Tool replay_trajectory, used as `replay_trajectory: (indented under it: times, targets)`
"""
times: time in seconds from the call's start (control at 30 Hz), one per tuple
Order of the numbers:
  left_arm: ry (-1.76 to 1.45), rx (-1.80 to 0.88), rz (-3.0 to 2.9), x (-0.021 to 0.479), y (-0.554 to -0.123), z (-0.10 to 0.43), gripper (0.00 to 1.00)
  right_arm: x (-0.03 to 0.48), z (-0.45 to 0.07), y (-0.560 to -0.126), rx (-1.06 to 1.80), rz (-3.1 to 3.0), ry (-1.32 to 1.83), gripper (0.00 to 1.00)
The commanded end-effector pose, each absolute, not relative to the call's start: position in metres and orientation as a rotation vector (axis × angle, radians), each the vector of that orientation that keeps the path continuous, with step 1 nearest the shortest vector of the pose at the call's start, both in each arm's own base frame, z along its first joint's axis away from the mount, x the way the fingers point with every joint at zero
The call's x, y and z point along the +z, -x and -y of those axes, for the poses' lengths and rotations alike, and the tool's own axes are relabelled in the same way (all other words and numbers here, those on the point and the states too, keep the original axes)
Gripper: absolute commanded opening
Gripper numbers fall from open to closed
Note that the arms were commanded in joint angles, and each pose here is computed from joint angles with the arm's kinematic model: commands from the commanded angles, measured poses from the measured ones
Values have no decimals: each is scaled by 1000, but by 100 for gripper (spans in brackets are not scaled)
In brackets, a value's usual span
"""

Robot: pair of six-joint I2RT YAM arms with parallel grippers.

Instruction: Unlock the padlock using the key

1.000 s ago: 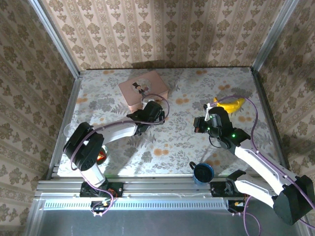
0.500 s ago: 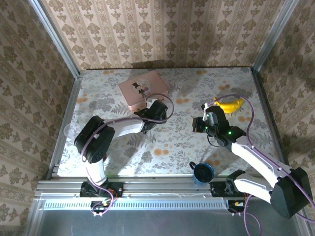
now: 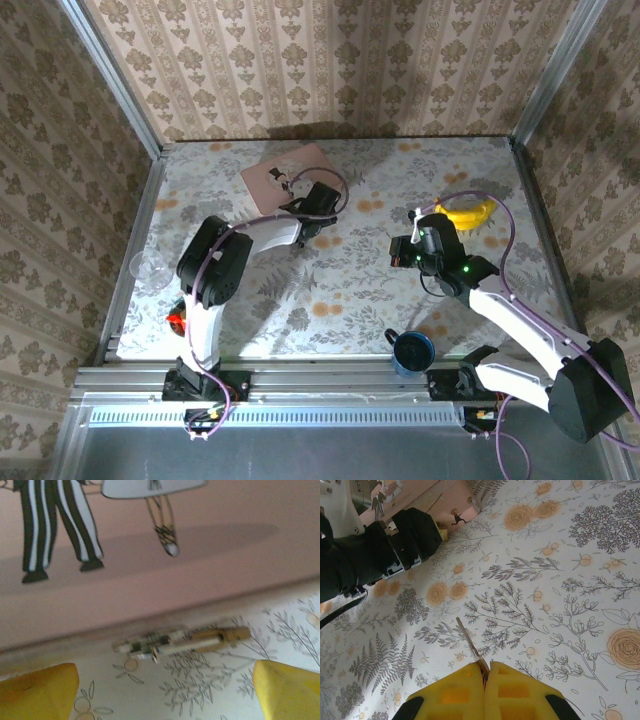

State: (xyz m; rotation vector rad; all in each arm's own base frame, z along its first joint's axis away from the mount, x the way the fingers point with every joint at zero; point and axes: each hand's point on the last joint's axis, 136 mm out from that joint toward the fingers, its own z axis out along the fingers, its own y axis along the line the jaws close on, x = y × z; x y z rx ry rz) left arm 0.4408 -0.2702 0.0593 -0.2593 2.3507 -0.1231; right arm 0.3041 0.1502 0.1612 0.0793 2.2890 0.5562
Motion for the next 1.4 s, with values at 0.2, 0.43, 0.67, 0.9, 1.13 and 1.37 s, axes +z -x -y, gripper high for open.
replay_trajectory:
  times: [0.2, 0.43, 0.67, 0.9, 1.13, 1.37]
  targets:
    - [366, -119, -2305, 63, -461, 272, 92, 175, -161, -317, 607, -2255, -49, 0]
    - [425, -82, -2271, 58, -472, 261, 89, 176, -166, -322, 621, -2261, -38, 0]
    - [429, -39, -2308, 49, -478, 248, 75, 178, -172, -325, 654, -2255, -36, 0]
    - [407, 22, -2338, 49, -463, 232, 66, 178, -173, -323, 679, -2245, -48, 0]
    - [402, -2, -2342, 54, -449, 225, 65, 178, -171, -323, 671, -2239, -52, 0]
    - [326, -102, -2377, 49, -458, 250, 79, 179, -173, -325, 677, -2235, -51, 0]
